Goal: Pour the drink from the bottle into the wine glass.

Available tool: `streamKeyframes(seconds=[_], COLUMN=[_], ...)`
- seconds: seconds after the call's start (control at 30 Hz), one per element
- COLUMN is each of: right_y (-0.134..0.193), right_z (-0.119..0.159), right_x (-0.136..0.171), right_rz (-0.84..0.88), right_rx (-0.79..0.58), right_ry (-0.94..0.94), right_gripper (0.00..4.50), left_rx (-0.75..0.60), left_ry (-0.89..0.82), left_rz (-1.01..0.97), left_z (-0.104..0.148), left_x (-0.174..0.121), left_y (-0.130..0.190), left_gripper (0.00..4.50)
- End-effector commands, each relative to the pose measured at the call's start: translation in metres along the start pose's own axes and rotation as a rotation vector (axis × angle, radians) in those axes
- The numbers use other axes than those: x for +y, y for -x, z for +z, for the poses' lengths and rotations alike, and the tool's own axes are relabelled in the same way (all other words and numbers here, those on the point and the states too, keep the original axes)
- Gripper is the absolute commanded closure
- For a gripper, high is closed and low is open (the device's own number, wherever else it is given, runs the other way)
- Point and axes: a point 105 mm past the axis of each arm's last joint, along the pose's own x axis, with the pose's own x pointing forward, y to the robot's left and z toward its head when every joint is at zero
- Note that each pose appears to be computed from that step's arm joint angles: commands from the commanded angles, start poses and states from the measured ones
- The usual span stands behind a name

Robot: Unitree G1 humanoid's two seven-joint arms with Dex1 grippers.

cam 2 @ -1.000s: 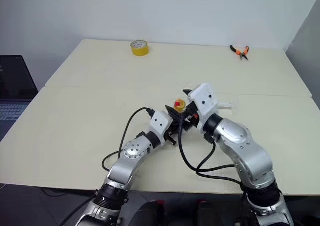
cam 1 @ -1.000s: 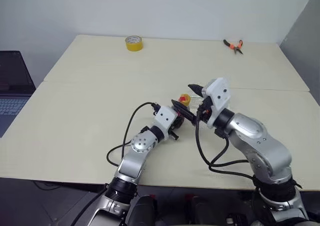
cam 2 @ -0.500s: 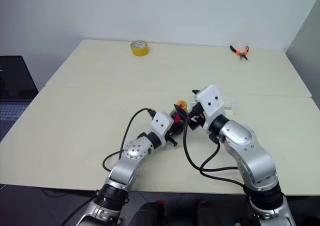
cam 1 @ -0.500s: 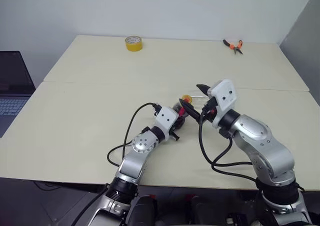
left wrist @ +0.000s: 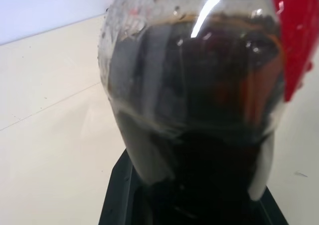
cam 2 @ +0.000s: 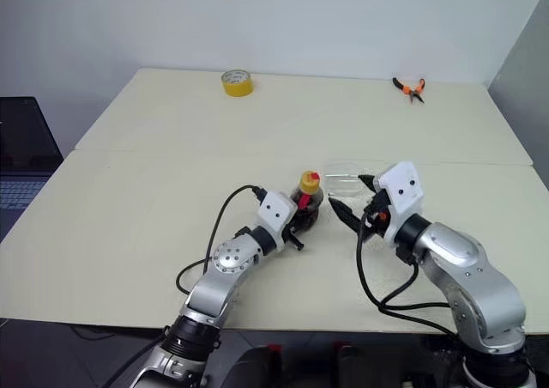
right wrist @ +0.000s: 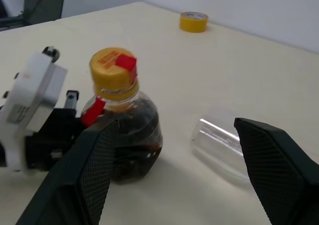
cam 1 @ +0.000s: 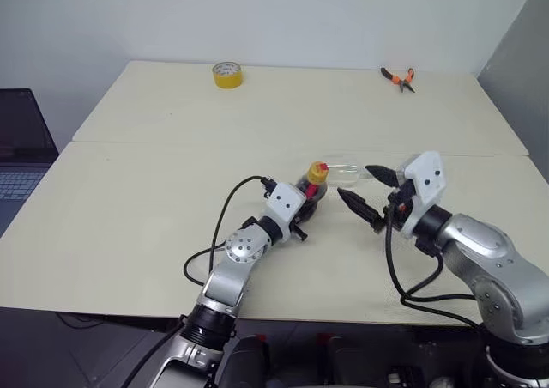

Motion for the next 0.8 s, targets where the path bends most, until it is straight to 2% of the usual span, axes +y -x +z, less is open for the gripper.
streamKeyframes(seconds=[0.03, 0.4, 0.8], right_y=[0.000, -0.039, -0.050], right_z=[0.023, 0.037, 0.039], right_x=[0.010, 0.022, 0.021], right_rz=[0.041, 0.017, 0.028], right_rx=[-0.088, -0.153, -0.160], right_ry=[0.004, -0.034, -0.017], right_gripper=[0.55, 0.55, 0.55], left_rx=[-0.082, -0.086, -0.085], left_ry=[-0.024, -0.025, -0.026], left_rz=[-0.005, -0.015, -0.012], left_z=[0.021, 0.022, 0.022], left_x=[0.000, -0.002, -0.003], left_y=[-0.002, -0.003, -0.003], left_gripper=[3.76, 3.76, 3.76])
